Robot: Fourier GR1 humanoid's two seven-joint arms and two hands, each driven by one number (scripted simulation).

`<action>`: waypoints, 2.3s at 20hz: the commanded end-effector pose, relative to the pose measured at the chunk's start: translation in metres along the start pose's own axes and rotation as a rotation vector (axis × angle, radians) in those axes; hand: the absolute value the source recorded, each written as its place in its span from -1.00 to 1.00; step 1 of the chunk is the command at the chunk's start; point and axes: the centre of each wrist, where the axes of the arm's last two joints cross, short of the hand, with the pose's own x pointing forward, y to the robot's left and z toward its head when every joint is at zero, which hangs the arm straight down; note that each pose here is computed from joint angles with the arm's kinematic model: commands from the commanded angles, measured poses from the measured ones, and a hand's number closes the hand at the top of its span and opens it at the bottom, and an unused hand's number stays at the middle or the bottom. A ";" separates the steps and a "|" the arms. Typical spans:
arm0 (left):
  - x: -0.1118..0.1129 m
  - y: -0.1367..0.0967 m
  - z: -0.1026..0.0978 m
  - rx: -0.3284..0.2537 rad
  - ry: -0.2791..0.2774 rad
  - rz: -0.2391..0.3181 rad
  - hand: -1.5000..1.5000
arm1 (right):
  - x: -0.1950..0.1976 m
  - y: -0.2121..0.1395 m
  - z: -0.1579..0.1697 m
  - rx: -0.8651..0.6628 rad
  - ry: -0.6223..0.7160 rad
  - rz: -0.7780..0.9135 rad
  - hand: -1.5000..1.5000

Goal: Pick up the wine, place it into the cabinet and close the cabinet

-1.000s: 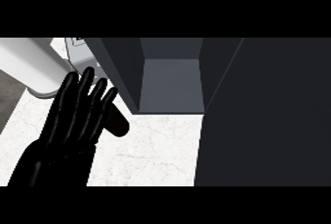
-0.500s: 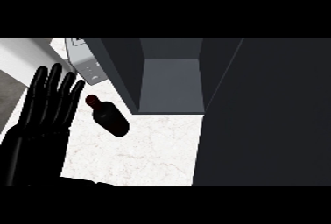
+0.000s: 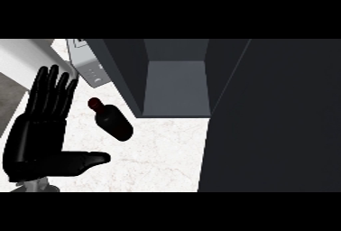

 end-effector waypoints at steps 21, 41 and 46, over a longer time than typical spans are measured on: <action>-0.152 0.084 0.000 0.019 0.197 -0.038 -1.00 | 0.015 -0.006 0.015 0.023 -0.032 -0.035 -1.00; -0.248 0.094 0.057 0.029 0.264 0.087 -1.00 | 0.007 -0.001 0.011 0.030 -0.060 -0.046 -1.00; -0.250 0.081 0.045 -0.010 0.268 0.170 -1.00 | 0.012 -0.006 -0.004 0.050 -0.040 -0.025 -1.00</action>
